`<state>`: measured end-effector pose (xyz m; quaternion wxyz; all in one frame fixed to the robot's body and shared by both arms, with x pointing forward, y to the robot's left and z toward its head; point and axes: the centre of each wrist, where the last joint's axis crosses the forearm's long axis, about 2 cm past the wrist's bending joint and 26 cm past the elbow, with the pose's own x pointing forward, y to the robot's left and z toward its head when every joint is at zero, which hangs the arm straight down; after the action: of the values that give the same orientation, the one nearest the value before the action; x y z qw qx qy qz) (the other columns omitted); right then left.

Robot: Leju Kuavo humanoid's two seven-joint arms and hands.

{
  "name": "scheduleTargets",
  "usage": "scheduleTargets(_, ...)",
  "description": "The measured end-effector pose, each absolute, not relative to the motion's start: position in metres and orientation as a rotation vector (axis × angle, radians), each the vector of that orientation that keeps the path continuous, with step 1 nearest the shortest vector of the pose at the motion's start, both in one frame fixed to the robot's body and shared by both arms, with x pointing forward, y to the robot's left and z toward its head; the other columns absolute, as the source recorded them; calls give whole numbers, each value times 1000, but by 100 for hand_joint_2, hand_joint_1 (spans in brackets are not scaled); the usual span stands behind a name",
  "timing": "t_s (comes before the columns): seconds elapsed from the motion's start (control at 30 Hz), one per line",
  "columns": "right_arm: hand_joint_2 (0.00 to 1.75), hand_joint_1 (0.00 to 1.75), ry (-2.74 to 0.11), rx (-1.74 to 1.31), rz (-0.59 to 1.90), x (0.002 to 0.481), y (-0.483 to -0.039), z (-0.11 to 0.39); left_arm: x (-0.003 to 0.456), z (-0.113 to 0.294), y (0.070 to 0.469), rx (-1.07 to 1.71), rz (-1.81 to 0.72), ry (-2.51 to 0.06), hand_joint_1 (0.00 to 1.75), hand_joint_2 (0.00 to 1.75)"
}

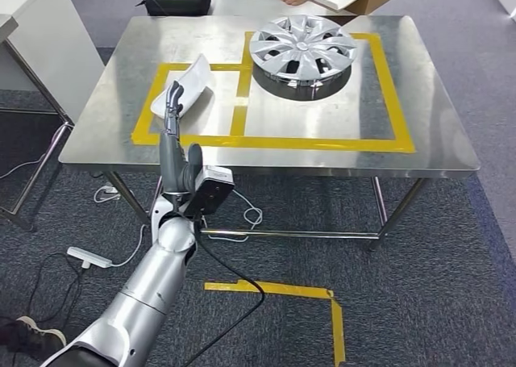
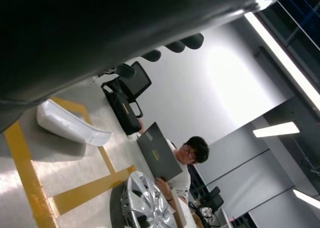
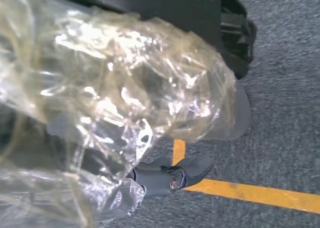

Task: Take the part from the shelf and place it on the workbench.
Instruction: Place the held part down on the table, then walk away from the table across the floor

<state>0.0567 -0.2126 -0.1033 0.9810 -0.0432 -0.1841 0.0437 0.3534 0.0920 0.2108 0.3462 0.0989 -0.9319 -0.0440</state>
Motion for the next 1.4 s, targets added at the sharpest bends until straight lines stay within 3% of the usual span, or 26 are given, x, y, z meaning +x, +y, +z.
scheduleTargets(1.1,0,0,-381,-82,70,58,-209,-103,324,178,95,266,-47,-2348,0,0)
scheduleTargets(1.4,0,0,-391,-85,39,50,-210,-104,288,123,127,335,60,-2155,0,0)
